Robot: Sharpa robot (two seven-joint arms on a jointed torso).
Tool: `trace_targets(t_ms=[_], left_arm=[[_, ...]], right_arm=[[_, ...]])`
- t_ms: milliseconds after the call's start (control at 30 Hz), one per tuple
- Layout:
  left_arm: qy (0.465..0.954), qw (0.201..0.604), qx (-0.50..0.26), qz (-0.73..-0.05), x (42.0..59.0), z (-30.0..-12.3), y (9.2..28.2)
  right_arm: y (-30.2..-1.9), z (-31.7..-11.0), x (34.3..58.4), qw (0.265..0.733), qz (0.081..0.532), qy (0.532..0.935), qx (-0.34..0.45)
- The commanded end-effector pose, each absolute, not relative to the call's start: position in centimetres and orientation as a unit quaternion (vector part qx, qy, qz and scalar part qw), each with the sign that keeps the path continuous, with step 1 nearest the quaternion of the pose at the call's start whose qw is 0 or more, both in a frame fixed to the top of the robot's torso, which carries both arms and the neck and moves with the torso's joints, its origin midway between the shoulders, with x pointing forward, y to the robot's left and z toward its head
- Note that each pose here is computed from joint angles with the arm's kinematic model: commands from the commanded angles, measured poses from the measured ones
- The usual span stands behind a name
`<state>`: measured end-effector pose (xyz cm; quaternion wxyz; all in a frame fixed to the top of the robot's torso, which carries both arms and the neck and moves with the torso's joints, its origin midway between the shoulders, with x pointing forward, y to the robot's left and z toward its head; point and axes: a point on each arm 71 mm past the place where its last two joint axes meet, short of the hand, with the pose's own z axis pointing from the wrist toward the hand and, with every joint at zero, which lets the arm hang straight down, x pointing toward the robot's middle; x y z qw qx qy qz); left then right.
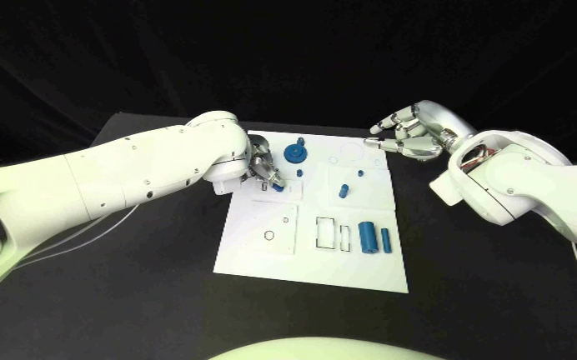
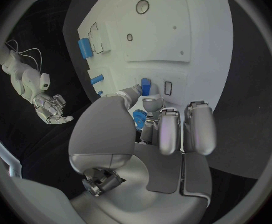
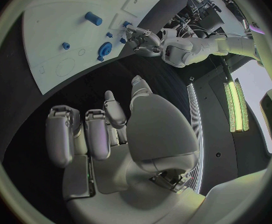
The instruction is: Assemble the parts on the task board
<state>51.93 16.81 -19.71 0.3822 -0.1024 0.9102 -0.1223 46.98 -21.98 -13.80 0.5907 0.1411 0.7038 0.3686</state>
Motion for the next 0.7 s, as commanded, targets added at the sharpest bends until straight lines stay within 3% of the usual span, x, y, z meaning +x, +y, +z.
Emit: trace_targets(t_ms=[33, 700], left_arm=[[0.910, 0.387, -0.101, -0.114, 51.89, -19.88, 16.97], [0.910, 0.385, -0.098, -0.117, 51.74, -19.86, 16.83]], right_arm=[[-21.88, -13.88, 46.94, 0.588, 0.369, 0.707, 0.135], [-21.85, -14.02, 46.93, 0.587, 0.369, 0.708, 0.135]])
